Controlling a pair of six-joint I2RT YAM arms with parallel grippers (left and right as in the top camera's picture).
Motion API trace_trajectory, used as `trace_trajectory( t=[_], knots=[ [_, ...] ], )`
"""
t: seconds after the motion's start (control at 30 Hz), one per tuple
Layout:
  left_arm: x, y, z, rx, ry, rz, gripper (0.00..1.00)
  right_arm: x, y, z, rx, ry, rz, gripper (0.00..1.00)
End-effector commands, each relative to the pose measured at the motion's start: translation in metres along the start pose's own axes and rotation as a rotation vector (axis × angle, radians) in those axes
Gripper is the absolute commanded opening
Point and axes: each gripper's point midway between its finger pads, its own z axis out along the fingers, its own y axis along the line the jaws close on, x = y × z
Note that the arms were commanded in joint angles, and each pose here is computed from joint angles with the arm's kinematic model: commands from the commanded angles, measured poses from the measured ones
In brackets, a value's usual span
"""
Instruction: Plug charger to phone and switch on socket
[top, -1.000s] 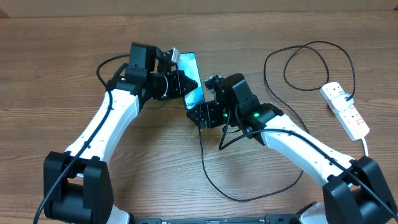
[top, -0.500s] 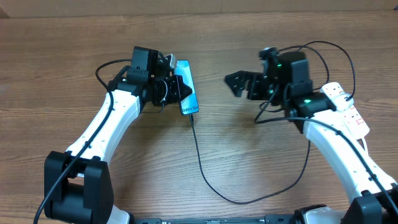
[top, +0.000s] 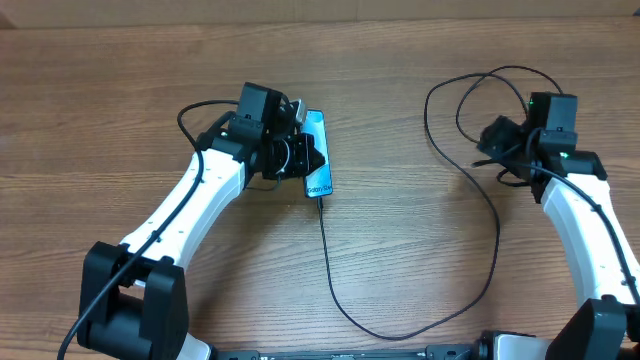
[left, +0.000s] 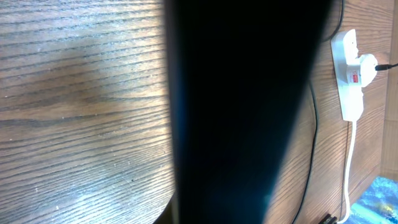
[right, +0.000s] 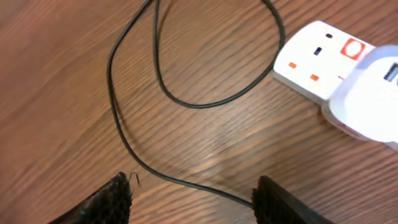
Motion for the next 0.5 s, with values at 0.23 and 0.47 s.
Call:
trace_trajectory(
  t=[0.23, 0.47],
  knots=[
    [0.023, 0.011, 0.009, -0.025, 0.086, 0.086, 0.04, 0.000, -0.004, -0.002, 0.029, 0.004, 0.005, 0.71],
    [0.043, 0.001, 0.055, 0.219, 0.202, 0.081, 0.04, 0.011, 0.011, -0.003, -0.058, 0.065, 0.005, 0.75]
  ],
)
